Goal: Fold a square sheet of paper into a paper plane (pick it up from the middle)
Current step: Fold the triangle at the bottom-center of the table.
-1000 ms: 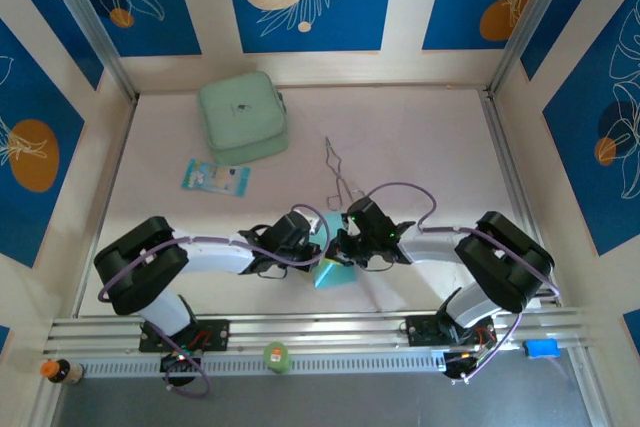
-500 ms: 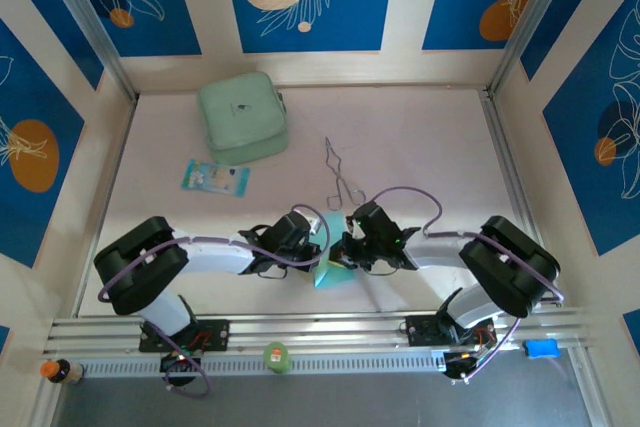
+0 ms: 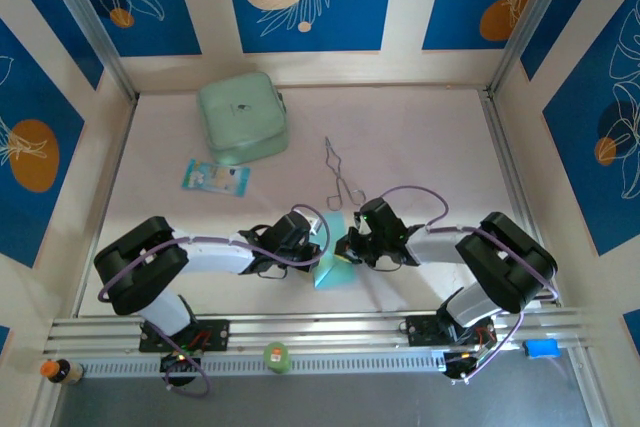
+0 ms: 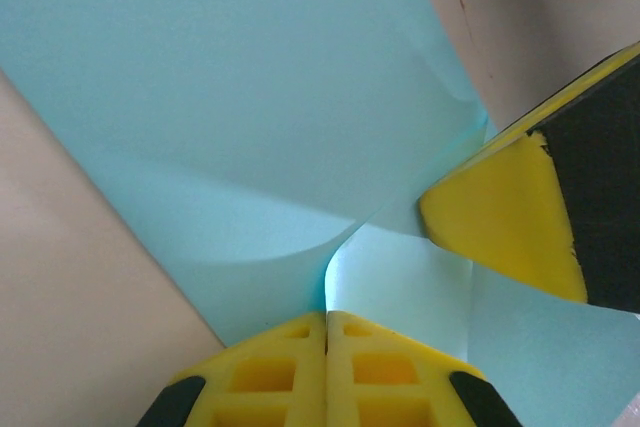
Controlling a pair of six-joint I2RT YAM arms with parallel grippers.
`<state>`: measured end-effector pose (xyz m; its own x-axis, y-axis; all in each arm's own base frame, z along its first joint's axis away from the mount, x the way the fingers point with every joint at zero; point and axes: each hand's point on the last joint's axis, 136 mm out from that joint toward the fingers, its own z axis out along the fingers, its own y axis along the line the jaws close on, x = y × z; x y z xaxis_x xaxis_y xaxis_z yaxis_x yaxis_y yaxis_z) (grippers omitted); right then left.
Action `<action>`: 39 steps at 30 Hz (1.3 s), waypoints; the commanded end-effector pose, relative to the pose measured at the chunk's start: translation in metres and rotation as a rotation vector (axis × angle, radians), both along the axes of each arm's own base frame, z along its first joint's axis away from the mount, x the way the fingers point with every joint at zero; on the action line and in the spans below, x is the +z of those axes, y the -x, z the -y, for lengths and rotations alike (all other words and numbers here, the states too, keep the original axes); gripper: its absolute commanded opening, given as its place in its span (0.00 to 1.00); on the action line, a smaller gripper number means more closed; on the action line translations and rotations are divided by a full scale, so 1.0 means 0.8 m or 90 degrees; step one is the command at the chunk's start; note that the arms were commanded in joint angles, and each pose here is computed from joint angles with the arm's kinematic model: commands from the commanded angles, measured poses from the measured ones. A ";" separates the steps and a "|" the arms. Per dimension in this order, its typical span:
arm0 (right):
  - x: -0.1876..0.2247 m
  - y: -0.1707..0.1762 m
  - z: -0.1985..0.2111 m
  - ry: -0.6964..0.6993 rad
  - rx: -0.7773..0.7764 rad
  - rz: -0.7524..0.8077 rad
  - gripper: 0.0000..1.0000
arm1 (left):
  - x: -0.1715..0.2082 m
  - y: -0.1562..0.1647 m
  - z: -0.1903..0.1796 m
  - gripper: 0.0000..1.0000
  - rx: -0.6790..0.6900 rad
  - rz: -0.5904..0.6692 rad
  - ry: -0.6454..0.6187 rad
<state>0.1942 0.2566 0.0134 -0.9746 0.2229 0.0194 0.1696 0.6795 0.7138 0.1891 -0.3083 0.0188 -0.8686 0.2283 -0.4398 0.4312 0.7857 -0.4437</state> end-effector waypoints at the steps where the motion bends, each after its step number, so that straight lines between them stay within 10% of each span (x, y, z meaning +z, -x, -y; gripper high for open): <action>1: -0.006 0.009 0.012 0.020 -0.012 -0.026 0.02 | -0.032 0.020 -0.032 0.02 -0.001 -0.043 -0.077; 28: 0.014 -0.025 0.054 -0.034 -0.127 0.010 0.02 | -0.033 0.019 -0.031 0.02 -0.002 -0.044 -0.079; 39: 0.059 -0.001 0.006 -0.043 0.019 0.058 0.04 | -0.031 0.019 -0.030 0.02 -0.003 -0.043 -0.078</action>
